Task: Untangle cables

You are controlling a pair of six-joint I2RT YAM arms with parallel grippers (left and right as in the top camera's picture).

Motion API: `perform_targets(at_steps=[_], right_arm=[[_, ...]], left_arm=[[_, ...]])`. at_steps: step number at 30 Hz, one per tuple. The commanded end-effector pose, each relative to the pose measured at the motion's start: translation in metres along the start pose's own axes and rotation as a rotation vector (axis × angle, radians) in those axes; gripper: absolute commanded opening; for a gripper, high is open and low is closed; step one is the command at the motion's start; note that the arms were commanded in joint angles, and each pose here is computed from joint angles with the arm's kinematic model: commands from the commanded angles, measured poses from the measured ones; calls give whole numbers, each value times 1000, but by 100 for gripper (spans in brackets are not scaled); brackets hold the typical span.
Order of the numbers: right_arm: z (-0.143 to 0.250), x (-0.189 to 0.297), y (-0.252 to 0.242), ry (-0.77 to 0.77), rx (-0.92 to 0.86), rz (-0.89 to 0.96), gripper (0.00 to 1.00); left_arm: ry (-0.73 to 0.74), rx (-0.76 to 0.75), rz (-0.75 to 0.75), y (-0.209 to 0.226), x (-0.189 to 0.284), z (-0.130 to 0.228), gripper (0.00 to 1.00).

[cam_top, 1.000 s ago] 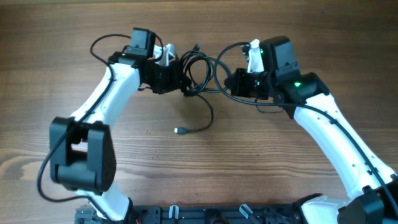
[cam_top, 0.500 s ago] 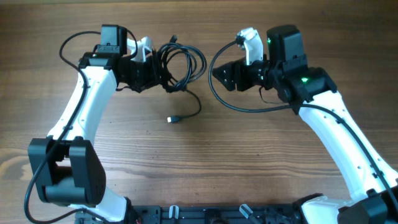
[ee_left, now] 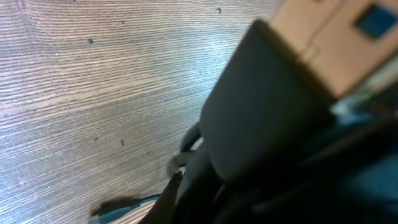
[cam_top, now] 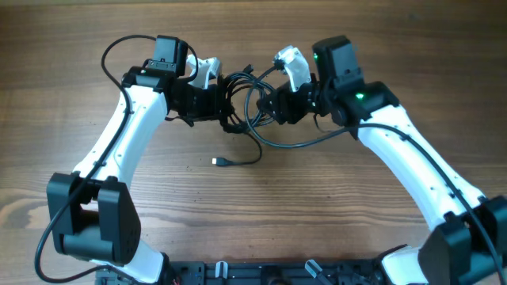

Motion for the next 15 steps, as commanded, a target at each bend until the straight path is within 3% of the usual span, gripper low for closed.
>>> perform_targets(at_steps=[1,2,3,5,7,10,12,15], right_arm=[[-8,-6,2,-14,-66,-31,31],[-9,-5,2,-22,-85,-31,13],[-13,-2,2,-40,-141,-32,4],[-23,11,-2,-96,-227,-3,4],[-34,36,-2,-171,-287,27,4],[-50,100,17,-340,-323,25,4],[-57,145,26,-466,-357,34,4],[-58,199,23,-619,-433,63,4]], left_arm=[[-40,-47,16,-8,11,-4,4],[-40,-47,12,-8,11,-4,4],[-39,-26,-16,-4,11,-4,4],[-52,99,-140,13,12,-6,4],[-115,366,-372,44,21,-5,4],[-263,716,-578,71,36,-3,4],[-314,810,-623,77,40,-3,4],[-302,813,-645,79,41,1,4]])
Point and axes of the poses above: each gripper's point midway between its finger pads, its own x axis back along the fingers, its own y axis along the line the jaws close on, z = x × y, the point moved 4 cm from there along x, back along the fingers, and after that the axes turned 10 degrees about -x, right-handed, at the moved point
